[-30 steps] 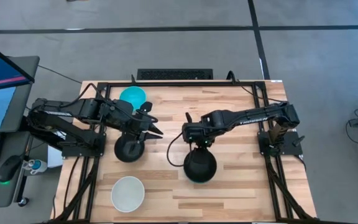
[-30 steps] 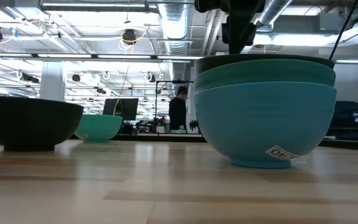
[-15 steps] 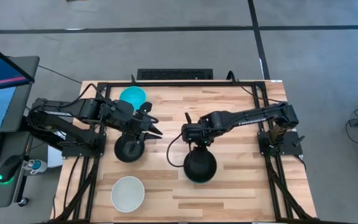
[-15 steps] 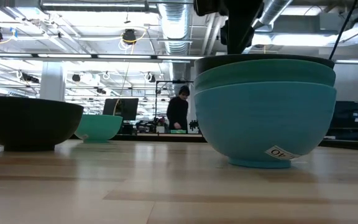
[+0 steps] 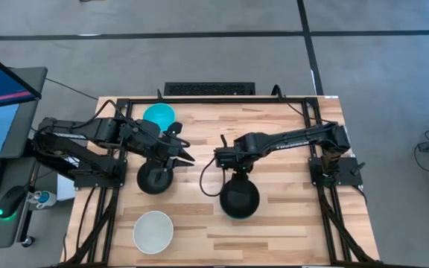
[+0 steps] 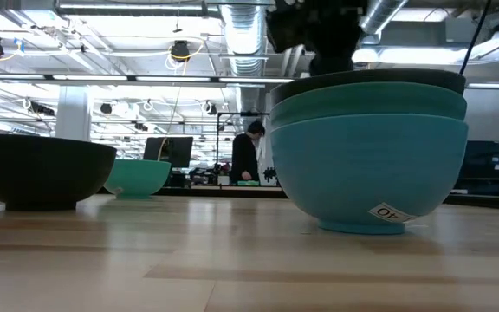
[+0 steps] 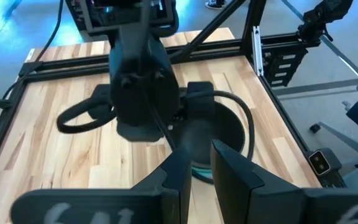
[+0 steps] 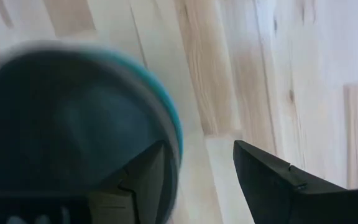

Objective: Nest bowls inside each other
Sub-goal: Stack the bottom black bowl on top of the green bowl

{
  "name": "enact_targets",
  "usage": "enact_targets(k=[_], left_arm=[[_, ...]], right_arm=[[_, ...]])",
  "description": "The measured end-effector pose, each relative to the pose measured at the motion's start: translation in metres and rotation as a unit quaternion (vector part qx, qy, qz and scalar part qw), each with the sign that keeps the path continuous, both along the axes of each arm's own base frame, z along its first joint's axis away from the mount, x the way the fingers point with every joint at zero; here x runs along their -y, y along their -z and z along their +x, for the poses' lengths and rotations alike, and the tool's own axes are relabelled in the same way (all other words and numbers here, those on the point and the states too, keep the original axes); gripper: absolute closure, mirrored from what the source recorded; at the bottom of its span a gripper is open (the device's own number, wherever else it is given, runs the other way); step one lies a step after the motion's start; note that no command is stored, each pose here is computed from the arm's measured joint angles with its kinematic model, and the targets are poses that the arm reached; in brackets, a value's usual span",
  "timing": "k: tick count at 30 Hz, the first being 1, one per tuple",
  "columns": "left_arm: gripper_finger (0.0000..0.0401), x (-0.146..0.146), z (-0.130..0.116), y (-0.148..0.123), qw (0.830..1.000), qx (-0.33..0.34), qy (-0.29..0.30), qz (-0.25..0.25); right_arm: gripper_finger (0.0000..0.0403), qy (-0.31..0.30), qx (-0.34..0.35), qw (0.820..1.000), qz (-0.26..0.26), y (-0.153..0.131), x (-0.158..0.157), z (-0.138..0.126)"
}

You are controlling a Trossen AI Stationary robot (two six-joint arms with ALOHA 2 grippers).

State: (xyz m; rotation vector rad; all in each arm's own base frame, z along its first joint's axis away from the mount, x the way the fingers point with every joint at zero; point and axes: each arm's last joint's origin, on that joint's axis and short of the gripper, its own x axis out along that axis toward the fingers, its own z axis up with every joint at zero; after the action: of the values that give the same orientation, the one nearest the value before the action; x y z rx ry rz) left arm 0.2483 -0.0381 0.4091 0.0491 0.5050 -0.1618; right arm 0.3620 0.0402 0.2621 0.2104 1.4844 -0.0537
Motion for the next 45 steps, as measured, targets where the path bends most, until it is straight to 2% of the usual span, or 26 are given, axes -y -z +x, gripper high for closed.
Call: enact_targets(k=[19,26,34,45], left_arm=[[0.0347,0.000,0.000,0.001,1.000,-0.005,0.002,0.004],[0.0347,0.000,0.000,0.001,1.000,-0.005,0.002,0.004],[0.0347,0.000,0.000,0.001,1.000,-0.005,0.000,0.002],[0.0347,0.000,-0.001,0.001,1.000,-0.009,0.000,0.002]], right_arm=[[0.0187,-0.024,0.011,1.000,-0.009,-0.002,0.001,0.001],[0.0187,-0.022,0.034,0.999,-0.019,0.001,0.001,0.008],[0.0187,-0.023,0.013,0.999,-0.020,0.012,0.000,0.011],[0.0187,-0.023,0.022,0.999,-0.019,0.011,0.000,0.011]])
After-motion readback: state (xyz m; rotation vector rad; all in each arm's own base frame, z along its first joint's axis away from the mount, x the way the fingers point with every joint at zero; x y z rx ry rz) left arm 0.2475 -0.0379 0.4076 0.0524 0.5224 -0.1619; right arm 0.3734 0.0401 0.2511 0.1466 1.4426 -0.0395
